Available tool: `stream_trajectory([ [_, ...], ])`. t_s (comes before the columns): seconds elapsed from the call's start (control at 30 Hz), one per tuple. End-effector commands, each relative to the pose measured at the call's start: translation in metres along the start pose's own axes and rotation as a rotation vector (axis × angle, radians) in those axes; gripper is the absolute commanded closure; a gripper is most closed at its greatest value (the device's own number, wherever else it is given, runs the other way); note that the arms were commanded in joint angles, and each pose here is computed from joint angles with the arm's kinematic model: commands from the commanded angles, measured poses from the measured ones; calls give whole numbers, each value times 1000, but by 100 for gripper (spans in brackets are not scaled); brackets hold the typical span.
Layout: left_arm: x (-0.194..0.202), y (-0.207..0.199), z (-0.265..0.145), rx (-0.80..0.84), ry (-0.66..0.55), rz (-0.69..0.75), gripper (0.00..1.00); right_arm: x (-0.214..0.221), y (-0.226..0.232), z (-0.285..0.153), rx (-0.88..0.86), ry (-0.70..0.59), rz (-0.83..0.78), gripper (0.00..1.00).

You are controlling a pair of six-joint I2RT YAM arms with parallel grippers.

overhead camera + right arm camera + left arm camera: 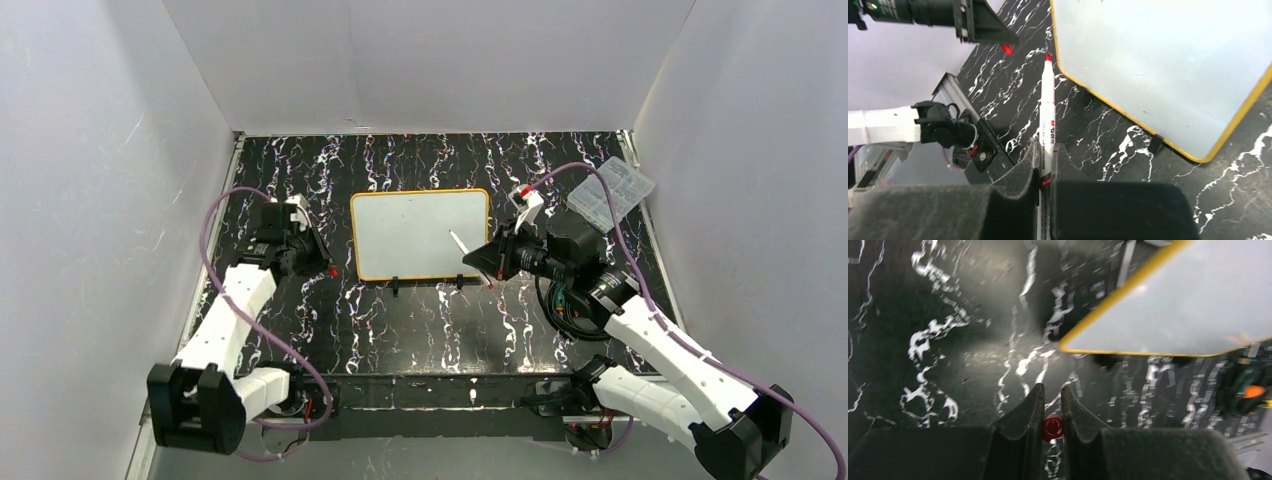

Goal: Write a sentence on the whiteboard
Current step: Place the pen cap at the center of the board.

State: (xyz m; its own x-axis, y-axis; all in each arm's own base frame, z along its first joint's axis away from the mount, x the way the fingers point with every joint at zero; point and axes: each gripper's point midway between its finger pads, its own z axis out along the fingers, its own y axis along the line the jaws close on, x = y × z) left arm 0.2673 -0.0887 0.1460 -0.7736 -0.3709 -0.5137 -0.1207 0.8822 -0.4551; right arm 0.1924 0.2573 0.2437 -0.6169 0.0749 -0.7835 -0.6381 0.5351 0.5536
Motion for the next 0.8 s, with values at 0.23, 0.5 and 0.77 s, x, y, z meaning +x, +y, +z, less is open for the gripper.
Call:
stream_trajectory([
  [0.23,75,70,34,-270,375,2,95,-32,-6,-20,97,-156,-71,99],
  [0.5,89,83,50,-324,509,5,82,-27,-10,-25,110,-165,-79,99],
  [0.77,79,86,40,-349,437,31,37,-20,-15,-32,131,-167,-83,99],
])
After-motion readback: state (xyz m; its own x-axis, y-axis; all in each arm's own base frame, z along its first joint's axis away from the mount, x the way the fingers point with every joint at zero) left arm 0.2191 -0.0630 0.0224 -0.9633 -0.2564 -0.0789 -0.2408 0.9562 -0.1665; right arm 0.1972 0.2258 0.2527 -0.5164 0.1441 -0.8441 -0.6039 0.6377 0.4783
